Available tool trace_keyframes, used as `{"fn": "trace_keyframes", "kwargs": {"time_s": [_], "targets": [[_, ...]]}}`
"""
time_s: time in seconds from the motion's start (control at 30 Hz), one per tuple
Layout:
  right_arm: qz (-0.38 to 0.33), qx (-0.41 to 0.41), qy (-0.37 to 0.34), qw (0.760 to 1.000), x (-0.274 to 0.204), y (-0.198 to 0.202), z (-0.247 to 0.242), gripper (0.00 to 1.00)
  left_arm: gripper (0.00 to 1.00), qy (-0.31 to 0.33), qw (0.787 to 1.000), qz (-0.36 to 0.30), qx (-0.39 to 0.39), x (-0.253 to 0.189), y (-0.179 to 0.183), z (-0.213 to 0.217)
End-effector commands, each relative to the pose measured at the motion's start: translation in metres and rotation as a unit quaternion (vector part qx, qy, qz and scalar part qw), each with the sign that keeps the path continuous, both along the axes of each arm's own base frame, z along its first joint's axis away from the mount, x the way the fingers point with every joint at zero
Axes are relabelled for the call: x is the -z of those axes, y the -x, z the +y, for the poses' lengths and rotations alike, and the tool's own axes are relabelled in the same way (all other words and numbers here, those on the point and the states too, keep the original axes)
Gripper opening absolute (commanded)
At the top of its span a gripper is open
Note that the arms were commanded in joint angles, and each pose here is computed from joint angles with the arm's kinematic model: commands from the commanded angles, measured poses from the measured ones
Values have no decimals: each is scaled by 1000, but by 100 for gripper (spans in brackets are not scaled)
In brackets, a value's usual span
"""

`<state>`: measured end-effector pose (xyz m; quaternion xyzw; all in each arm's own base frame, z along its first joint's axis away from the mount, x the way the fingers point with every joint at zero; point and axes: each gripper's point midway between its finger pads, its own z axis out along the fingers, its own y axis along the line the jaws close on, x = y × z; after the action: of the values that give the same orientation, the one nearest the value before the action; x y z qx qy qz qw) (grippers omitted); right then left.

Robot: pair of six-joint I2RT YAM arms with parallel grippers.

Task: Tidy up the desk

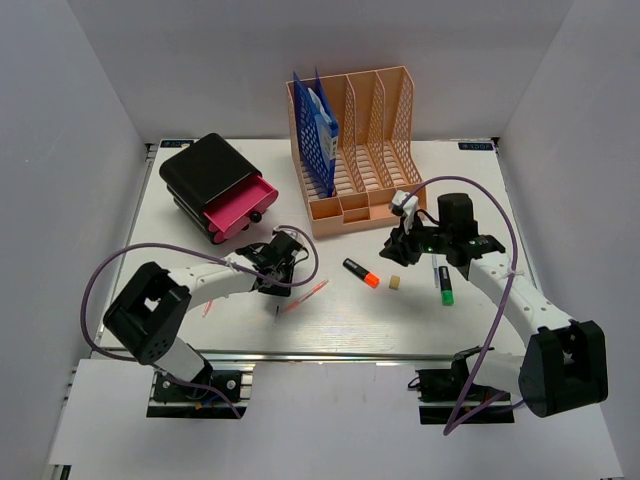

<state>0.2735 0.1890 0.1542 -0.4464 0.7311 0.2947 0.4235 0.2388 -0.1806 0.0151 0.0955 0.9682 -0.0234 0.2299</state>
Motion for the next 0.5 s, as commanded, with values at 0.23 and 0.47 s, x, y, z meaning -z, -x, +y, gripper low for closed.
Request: {"fn": "trace_keyframes", "kwargs": {"time_s": [0.23,0.47], "targets": [[-24,-3,-7,1000,-11,0,-2,40,23,-26,1000,-3,-5,8,-3,6],[-23,-5,-9,1000,-12,1,-2,40,14,-35,993,-106,-29,-67,-46,10]]}}
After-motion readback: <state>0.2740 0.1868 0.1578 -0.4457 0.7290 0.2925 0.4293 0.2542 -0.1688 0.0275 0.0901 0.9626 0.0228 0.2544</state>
